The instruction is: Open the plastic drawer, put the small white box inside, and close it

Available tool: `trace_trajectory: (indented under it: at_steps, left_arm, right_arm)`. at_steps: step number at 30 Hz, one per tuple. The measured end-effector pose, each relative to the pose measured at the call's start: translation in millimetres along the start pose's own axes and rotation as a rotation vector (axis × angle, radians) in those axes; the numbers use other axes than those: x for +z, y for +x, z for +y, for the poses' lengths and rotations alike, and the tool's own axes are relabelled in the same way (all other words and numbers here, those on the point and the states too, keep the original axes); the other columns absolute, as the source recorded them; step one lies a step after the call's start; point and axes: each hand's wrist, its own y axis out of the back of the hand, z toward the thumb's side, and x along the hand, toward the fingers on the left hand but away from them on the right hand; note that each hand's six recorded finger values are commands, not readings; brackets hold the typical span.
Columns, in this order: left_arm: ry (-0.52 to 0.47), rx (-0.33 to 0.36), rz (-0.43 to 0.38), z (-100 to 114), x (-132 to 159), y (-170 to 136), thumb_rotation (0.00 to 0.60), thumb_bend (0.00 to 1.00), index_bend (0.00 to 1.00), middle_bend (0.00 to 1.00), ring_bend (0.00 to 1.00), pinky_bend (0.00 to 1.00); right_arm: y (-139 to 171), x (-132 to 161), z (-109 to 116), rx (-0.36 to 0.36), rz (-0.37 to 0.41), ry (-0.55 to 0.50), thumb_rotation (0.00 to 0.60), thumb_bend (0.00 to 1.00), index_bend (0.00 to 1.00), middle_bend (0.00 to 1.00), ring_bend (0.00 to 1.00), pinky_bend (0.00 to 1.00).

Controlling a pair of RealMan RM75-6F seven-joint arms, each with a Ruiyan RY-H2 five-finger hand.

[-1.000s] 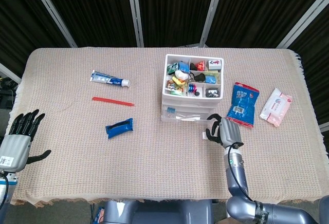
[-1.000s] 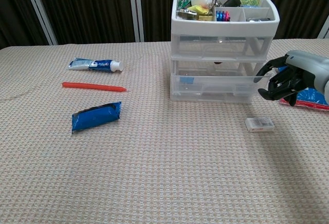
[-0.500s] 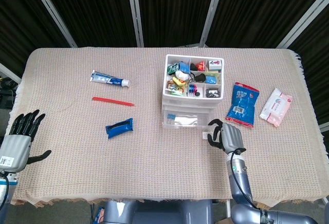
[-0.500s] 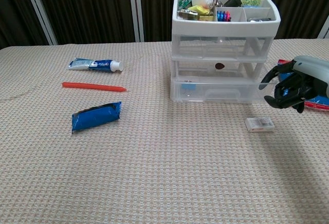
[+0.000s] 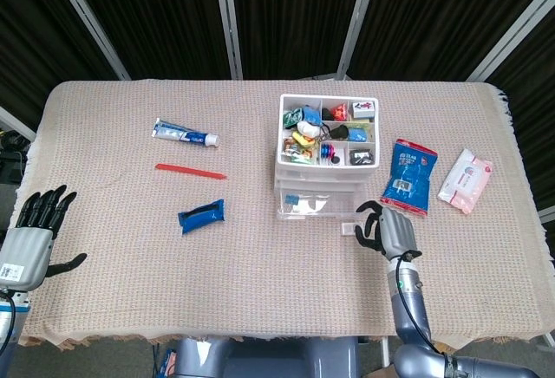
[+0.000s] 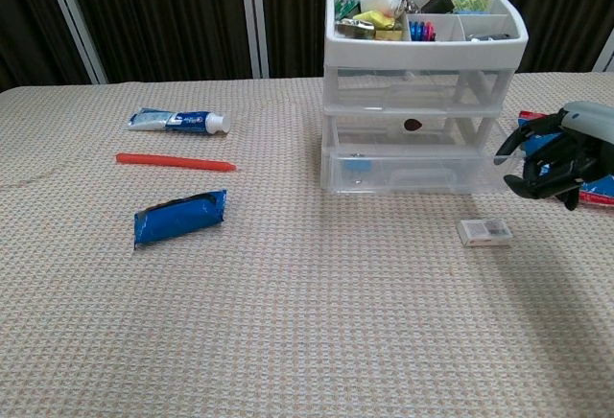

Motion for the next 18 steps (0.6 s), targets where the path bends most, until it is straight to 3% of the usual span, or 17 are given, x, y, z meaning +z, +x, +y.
trace_trajectory:
  at_steps: [10, 18]
  left_arm:
    - [0.000, 0.000, 0.000, 0, 0, 0, 0.600, 0.08, 0.06, 0.00, 0.00, 0.00]
    - [-0.002, 0.002, -0.001, 0, 0, 0, 0.600, 0.08, 0.06, 0.00, 0.00, 0.00]
  right_arm:
    - [11, 16, 7, -0.011, 0.077, -0.039, 0.600, 0.36, 0.18, 0.69, 0.71, 0.65]
    - [21, 15, 23, -0.039, 0.082, -0.092, 0.600, 0.32, 0.12, 0.69, 0.71, 0.65]
